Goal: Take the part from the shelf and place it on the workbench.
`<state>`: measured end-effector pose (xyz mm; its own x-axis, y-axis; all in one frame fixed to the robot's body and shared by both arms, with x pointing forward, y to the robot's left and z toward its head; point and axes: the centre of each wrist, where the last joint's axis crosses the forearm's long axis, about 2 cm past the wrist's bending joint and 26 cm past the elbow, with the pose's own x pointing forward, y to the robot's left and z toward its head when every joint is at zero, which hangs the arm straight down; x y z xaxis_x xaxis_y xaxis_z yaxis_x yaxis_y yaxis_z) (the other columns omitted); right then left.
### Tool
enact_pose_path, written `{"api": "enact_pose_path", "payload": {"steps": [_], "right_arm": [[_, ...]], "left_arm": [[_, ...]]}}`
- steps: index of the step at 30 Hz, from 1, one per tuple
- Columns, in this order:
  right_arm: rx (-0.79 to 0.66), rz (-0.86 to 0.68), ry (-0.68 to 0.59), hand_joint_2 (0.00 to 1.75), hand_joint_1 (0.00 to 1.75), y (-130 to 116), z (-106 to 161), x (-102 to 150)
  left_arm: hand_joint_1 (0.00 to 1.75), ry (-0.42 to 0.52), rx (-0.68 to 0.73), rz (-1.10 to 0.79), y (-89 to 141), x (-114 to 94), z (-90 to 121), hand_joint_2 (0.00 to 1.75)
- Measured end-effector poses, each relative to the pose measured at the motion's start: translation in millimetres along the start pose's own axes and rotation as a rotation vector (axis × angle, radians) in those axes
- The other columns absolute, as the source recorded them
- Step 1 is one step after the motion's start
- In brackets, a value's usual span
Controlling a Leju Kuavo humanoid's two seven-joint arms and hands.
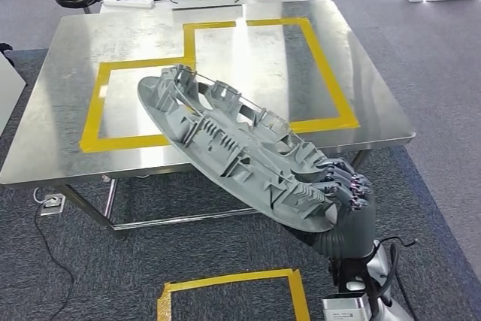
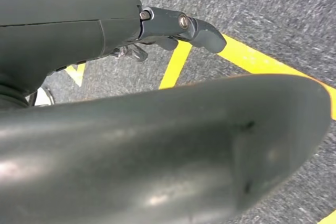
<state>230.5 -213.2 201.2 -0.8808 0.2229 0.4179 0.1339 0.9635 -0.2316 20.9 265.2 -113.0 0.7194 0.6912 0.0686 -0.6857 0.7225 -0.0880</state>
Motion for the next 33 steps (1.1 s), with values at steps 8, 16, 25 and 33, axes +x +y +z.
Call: {"api": "enact_pose_path", "payload": {"steps": [8,16,25,33], "right_arm": [[0.001,0.001,-0.002,1.75,1.75,-0.2,-0.5,-0.2],[0.003,0.0,-0.001,1.75,1.75,0.2,0.1,0.1],[0.003,0.0,-0.004,1.75,1.75,0.3,-0.2,0.2],[0.009,-0.001,-0.004,1.75,1.75,1.4,0.6,0.8]], "left_arm": [[0.0,0.001,-0.003,-0.001,-1.1,0.2,0.0,0.0],[0.0,0.002,0.0,-0.002,0.8,-0.4,0.0,0.0],[0.0,0.006,0.0,-0.002,1.0,-1.3,0.1,0.0],[0.0,0.006,0.002,-0.003,0.7,-1.1,0.1,0.0]]}}
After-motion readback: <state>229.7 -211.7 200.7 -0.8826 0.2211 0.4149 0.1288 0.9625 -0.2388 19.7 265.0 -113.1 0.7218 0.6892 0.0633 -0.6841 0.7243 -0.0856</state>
